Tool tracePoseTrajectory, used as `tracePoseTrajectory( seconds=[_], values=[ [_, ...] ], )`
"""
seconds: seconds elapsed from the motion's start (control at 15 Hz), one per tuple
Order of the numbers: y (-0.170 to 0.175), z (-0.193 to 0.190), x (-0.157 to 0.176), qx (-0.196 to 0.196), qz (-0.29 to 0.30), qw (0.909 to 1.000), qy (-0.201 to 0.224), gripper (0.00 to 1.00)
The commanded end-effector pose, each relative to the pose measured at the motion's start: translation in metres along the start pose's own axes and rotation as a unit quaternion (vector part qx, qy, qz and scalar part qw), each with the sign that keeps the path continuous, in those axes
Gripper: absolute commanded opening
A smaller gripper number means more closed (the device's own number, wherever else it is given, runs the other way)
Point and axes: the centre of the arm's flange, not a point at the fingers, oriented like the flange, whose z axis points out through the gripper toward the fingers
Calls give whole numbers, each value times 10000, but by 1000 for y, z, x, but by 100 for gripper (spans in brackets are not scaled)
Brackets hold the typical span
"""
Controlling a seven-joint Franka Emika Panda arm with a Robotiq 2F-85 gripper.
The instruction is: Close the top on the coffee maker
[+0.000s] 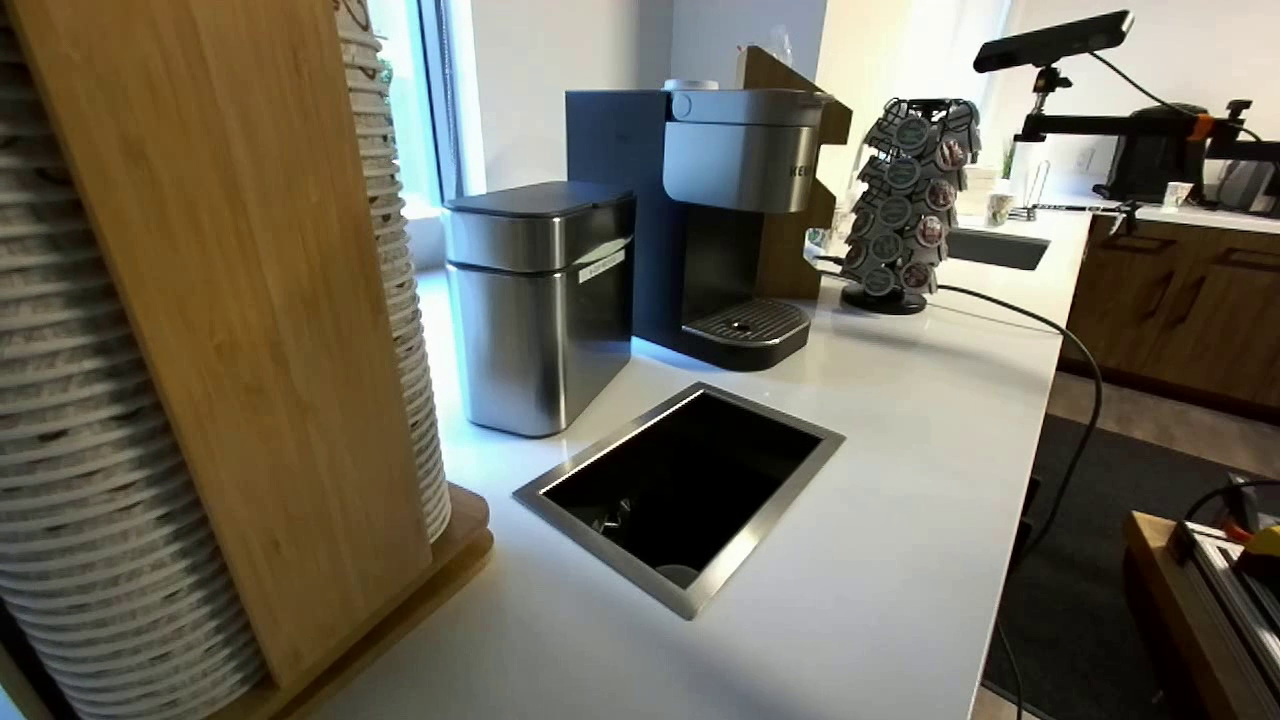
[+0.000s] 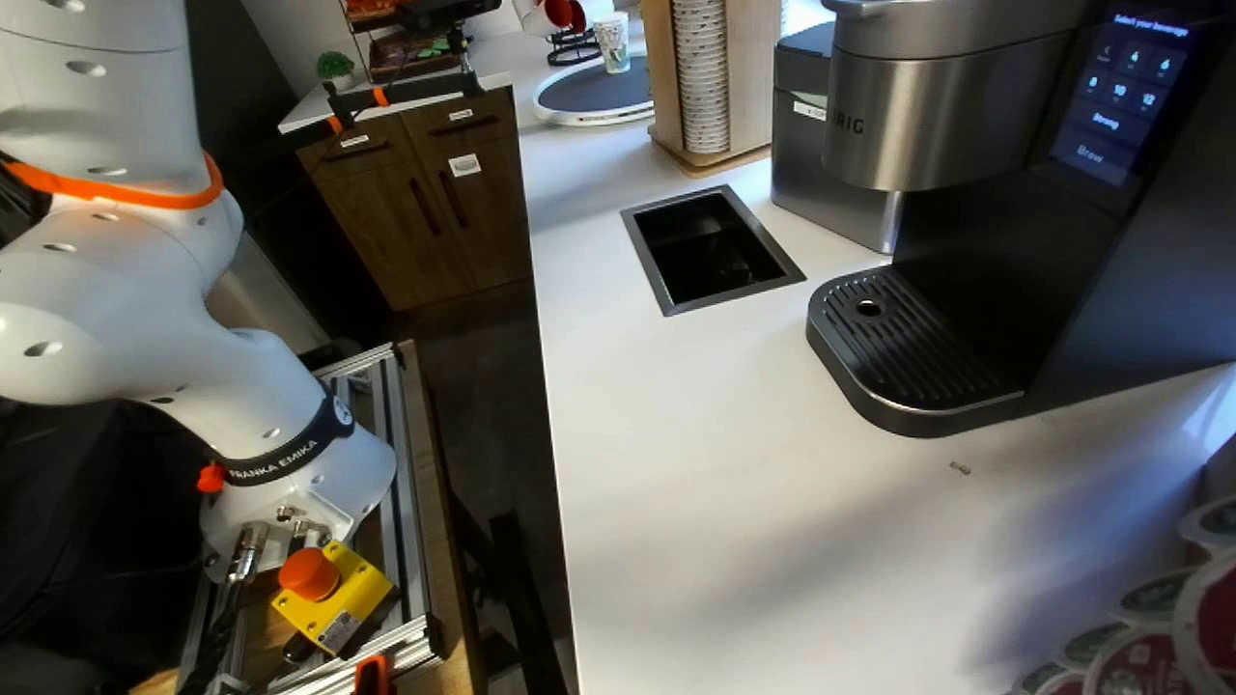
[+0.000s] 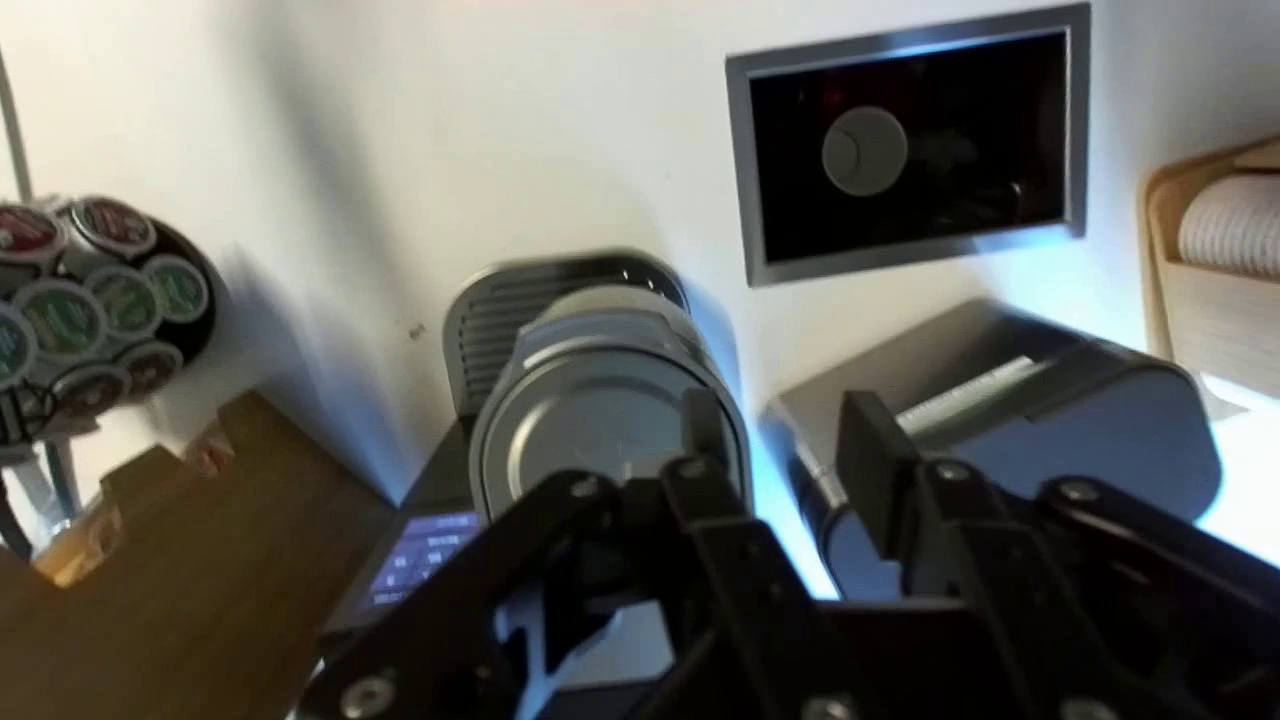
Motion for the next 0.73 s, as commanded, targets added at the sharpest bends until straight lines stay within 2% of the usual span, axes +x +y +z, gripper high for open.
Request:
tracePoseTrajectory(
  seconds=[0.0,0.13,0.27,0.4,0.47,0.53,0.67],
  values=[
    [-16,9,-55,164,-452,9957,789,69],
    [-16,1,-62,80,-689,9923,1027,85],
    [-12,-1,-63,64,-963,9902,1006,99],
    [-6,3,-62,25,-1131,9900,844,100],
    [-20,-50,-23,58,-932,9914,918,97],
    [-18,-49,-22,48,-991,9910,903,100],
    [-16,-47,-20,41,-1032,9907,885,100]
  ],
)
